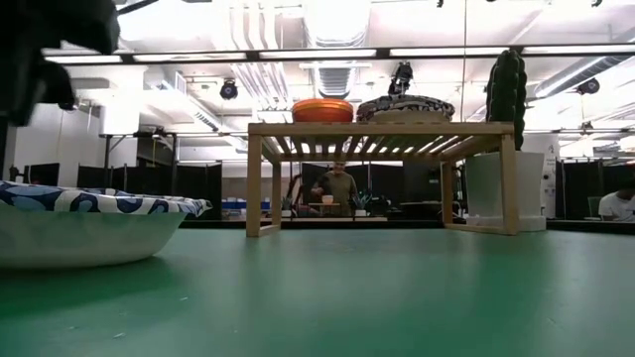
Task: Place and stack bowls onto a shelf
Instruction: Stack the small yellow bowl on the small orange bowl on the shelf
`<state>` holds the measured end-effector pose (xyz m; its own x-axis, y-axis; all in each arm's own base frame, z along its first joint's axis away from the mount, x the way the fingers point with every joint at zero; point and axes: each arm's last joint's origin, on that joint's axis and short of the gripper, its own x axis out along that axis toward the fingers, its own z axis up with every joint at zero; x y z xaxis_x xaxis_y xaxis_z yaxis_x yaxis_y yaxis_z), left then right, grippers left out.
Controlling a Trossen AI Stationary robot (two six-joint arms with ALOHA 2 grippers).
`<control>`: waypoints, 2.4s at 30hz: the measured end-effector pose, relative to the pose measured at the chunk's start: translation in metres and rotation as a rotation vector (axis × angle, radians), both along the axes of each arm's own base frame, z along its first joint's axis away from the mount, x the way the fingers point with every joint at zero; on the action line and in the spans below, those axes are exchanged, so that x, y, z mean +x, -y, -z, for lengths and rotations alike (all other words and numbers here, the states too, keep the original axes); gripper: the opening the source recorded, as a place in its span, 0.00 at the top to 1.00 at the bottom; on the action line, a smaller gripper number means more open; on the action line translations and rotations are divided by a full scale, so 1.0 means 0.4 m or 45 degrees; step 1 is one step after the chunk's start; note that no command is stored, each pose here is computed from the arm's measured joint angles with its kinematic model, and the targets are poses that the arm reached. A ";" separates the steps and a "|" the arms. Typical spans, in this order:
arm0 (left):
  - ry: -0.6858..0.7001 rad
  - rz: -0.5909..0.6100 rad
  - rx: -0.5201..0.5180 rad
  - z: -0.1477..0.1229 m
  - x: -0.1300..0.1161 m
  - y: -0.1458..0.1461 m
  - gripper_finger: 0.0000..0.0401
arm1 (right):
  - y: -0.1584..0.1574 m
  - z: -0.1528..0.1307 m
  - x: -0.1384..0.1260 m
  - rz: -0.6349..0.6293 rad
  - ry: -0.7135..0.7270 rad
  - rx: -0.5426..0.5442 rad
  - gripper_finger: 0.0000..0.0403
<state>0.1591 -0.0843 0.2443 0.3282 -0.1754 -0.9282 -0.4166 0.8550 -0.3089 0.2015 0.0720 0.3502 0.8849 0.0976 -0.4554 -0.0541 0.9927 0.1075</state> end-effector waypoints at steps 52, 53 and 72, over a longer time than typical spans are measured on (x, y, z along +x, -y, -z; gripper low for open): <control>0.315 0.016 0.847 -0.323 0.091 -0.024 1.00 | -0.179 0.136 0.074 -0.336 -0.108 -0.229 0.83; 0.389 -0.047 0.873 -0.359 0.097 -0.039 1.00 | -0.177 0.136 0.074 -0.342 -0.100 -0.268 0.83; 0.589 -0.333 0.923 -0.495 0.281 -0.488 1.00 | -0.050 0.047 -0.039 -0.332 0.140 -0.497 0.83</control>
<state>0.2713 0.1108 0.4422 0.6437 0.5351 -0.5470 -0.5935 0.8004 0.0846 0.1861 0.0918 0.3313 0.8986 0.1634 -0.4071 -0.2970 0.9096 -0.2905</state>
